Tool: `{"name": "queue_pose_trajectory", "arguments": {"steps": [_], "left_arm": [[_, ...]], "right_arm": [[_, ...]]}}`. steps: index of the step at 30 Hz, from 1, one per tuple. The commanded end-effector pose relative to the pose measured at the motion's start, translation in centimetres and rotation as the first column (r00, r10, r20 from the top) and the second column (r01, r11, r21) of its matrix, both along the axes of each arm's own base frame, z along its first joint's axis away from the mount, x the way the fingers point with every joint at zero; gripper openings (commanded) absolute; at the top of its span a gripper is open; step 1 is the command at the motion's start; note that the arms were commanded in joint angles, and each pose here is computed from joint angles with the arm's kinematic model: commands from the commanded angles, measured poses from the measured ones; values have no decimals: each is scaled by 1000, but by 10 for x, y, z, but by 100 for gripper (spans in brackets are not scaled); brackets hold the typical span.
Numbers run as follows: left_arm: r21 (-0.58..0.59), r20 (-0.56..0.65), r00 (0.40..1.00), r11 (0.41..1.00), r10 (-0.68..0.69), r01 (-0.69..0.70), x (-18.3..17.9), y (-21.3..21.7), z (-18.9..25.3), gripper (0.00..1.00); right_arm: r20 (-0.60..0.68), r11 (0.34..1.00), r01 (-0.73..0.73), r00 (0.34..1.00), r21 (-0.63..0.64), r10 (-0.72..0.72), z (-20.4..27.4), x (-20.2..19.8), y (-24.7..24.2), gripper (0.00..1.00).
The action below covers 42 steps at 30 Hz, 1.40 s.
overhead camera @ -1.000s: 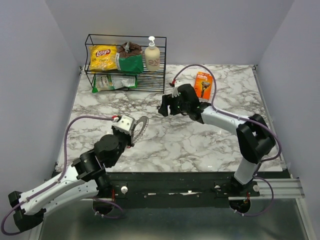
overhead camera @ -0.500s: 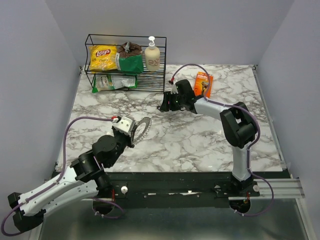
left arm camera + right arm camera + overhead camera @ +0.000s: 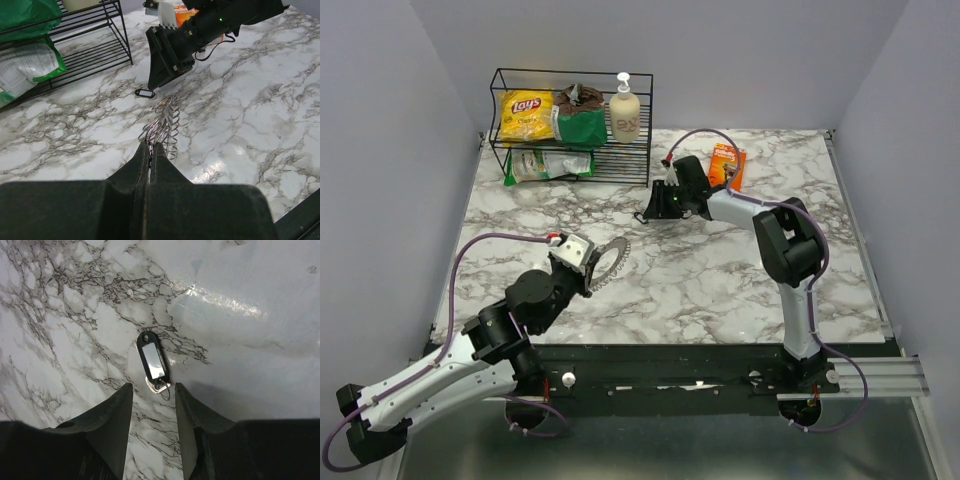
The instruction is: Put the keys on the keyring
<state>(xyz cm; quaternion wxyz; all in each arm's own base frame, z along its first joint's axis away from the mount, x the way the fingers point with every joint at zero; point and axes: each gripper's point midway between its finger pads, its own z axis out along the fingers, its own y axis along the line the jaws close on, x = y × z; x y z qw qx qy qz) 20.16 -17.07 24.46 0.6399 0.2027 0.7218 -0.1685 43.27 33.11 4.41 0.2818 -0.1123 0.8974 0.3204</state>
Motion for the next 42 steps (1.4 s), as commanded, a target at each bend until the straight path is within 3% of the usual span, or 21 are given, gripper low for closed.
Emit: {"name": "queue_pose_trajectory", "arguments": {"steps": [1,42], "left_arm": [[-55,42,999,998,-29,31,-1,-6,16,0],[-95,68,993,990,-95,101,-11,-11,31,0]], "right_arm": [[-46,1000,6,999,-1,-6,-1,-1,1,48],[-351,982,-100,936,-163,37,-22,-14,-9,38]]}}
